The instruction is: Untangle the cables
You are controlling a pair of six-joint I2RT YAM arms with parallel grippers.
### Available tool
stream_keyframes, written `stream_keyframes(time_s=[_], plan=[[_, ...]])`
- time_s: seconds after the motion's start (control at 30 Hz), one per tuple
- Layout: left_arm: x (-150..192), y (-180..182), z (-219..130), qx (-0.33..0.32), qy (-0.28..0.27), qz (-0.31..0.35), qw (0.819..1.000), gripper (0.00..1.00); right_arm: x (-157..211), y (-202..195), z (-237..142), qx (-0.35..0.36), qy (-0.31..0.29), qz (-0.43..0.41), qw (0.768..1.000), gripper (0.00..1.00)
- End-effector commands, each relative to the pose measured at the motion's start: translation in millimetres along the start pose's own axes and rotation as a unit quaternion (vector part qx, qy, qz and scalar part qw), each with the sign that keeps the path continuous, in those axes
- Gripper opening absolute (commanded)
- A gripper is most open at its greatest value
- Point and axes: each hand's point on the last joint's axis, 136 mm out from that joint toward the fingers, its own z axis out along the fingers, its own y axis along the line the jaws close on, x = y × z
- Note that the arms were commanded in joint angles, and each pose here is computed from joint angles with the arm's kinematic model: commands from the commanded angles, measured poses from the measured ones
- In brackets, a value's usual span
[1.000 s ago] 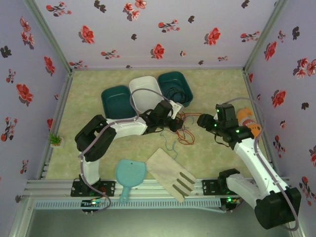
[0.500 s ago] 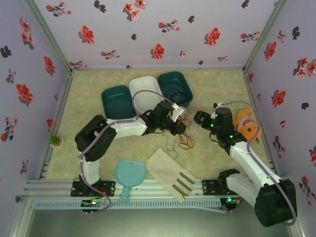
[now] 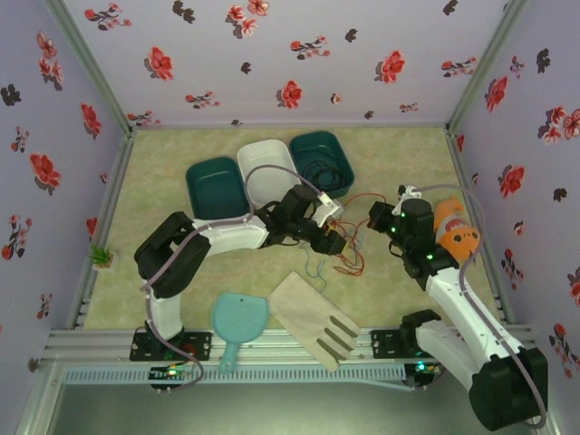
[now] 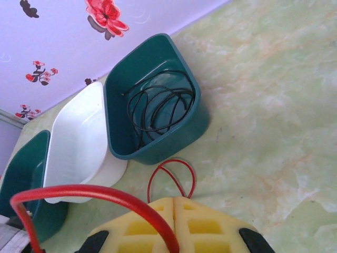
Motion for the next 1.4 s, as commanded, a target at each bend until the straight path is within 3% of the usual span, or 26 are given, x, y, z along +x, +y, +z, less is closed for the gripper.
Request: stream_keyframes(time_s=[0.0, 0.07, 0.17, 0.3, 0.67, 0.83, 1.13, 1.2, 1.27, 1.37], plan=[[-28, -7, -24, -0.038, -0.043, 0.033, 0.998, 0.68, -15, 2, -14, 0.018, -0.013, -0.031, 0.999, 0.00], [-38, -3, -36, -0.070, -0.067, 0.039, 0.994, 0.75, -17, 2, -20, 0.026, -0.009, -0.041, 0.999, 0.00], [-55, 0, -55, -0.116, -0.102, 0.045, 0.987, 0.76, -20, 4, -29, 0.036, -0.001, -0.051, 0.998, 0.00], [-79, -10, -73, -0.132, -0.131, 0.061, 0.981, 0.87, -21, 14, -38, 0.027, 0.011, -0.068, 0.997, 0.00], [-115, -30, -62, -0.116, -0.092, 0.152, 0.977, 0.76, -15, 38, -37, 0.005, 0.043, -0.097, 0.994, 0.00], [-110, -33, -50, -0.106, -0.064, 0.178, 0.976, 0.59, -16, 45, -36, -0.004, 0.043, -0.101, 0.994, 0.00], [-114, -43, -51, -0.098, -0.065, 0.200, 0.973, 0.26, -12, 50, -32, -0.020, 0.044, -0.087, 0.995, 0.00], [-115, -46, -52, -0.097, -0.067, 0.202, 0.972, 0.12, -11, 48, -31, -0.019, 0.044, -0.084, 0.995, 0.00], [-119, -49, -57, -0.098, -0.075, 0.201, 0.972, 0.00, -7, 44, -28, -0.014, 0.044, -0.078, 0.996, 0.07], [-131, -61, -70, -0.095, -0.099, 0.198, 0.971, 0.00, 2, 37, -21, -0.008, 0.048, -0.067, 0.997, 0.21]])
